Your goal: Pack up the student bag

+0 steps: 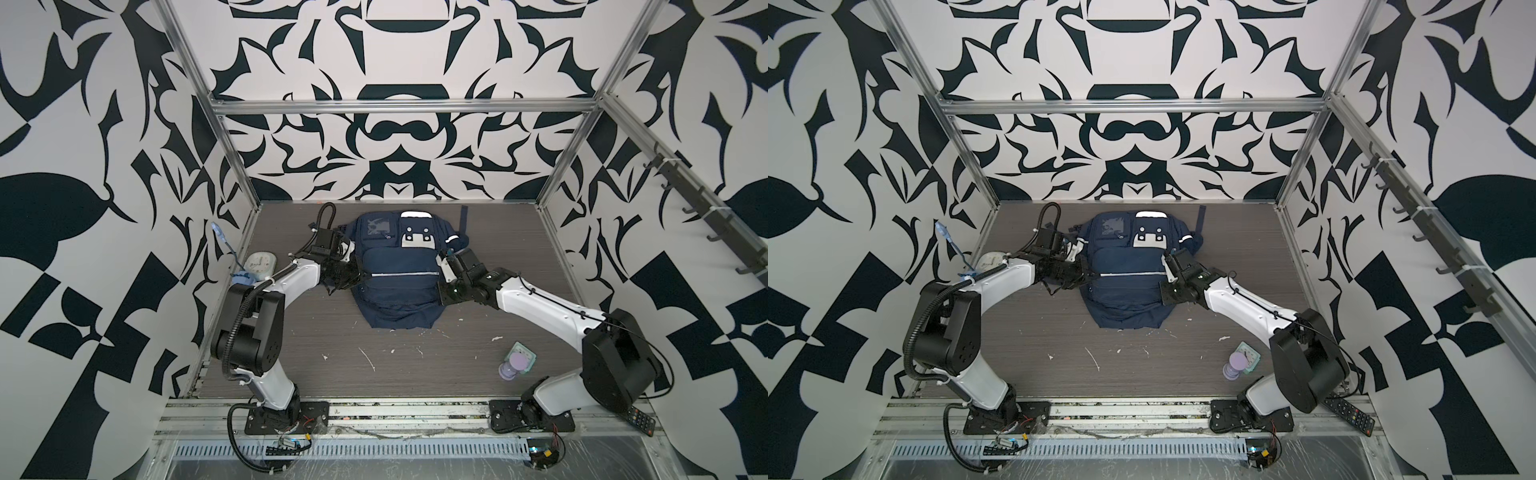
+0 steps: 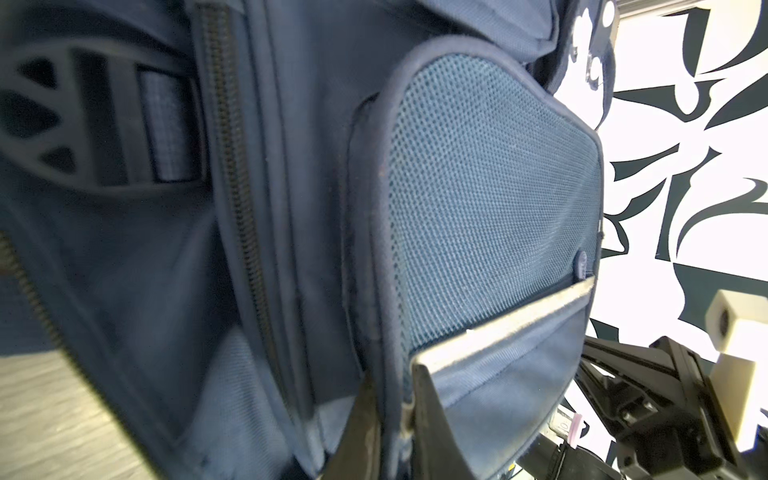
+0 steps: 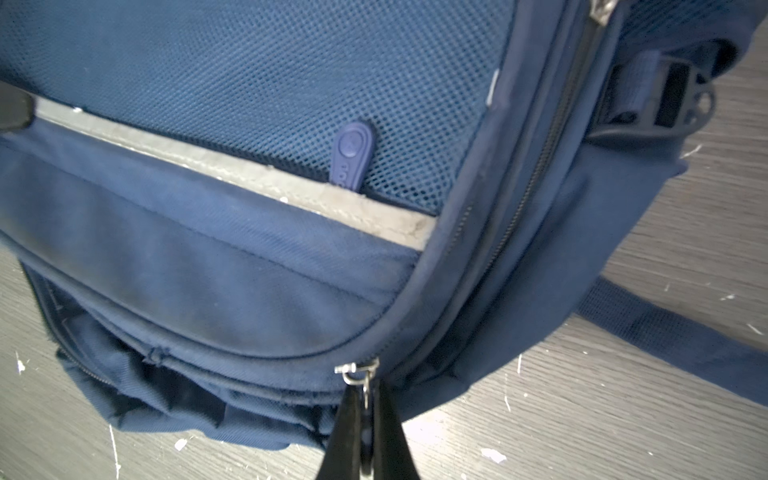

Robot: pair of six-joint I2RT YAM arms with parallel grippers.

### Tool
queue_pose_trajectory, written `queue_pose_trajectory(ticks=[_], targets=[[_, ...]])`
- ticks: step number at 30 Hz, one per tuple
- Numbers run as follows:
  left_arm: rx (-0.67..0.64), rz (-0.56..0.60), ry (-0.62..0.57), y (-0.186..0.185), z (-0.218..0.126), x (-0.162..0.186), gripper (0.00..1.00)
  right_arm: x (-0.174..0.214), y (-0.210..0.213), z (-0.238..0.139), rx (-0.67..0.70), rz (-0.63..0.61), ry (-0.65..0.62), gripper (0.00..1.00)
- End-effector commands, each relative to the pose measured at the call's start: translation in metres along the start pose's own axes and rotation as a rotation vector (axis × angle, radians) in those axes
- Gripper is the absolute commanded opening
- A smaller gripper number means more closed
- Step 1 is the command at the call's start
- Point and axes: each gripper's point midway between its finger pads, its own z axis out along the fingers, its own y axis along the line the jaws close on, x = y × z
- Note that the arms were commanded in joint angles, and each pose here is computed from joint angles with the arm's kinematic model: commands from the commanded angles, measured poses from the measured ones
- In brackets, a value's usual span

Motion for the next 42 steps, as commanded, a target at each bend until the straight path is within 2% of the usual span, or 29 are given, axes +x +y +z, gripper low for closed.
queue_pose_trajectory(ticks=[1,8,11,14,18,25,30,34,37,42], targets=[[-0.077,-0.013,-0.127,0.015,-0.007,-0.041,0.04,0.013,-0.006,-0.003,0.038,0.012,0.039,0.0],[-0.096,-0.026,-0.221,0.01,-0.013,-0.089,0.13,0.014,0.022,0.001,-0.02,-0.018,0.038,0.0],[-0.099,-0.02,-0.236,0.009,-0.01,-0.109,0.23,0.012,0.046,0.01,-0.066,-0.04,0.042,0.0],[-0.092,-0.03,-0.219,0.009,-0.007,-0.117,0.38,0.007,0.072,0.021,-0.088,-0.076,0.047,0.0],[-0.085,-0.033,-0.22,0.008,-0.013,-0.105,0.53,-0.003,0.102,0.033,-0.118,-0.12,0.042,0.0],[-0.049,-0.034,-0.139,0.004,-0.022,-0.042,0.6,-0.005,0.12,0.038,-0.138,-0.16,0.052,0.0],[-0.036,-0.006,-0.06,-0.006,-0.004,0.002,0.6,-0.001,0.121,0.038,-0.149,-0.163,0.065,0.0],[-0.023,-0.007,-0.037,-0.01,0.014,0.012,0.6,0.0,0.123,0.037,-0.154,-0.168,0.067,0.0],[-0.005,0.007,0.003,-0.016,0.031,0.015,0.5,0.0,0.123,0.034,-0.153,-0.171,0.063,0.0],[-0.028,0.018,-0.008,-0.016,0.03,0.01,0.22,0.005,0.11,0.029,-0.122,-0.182,0.066,0.0]])
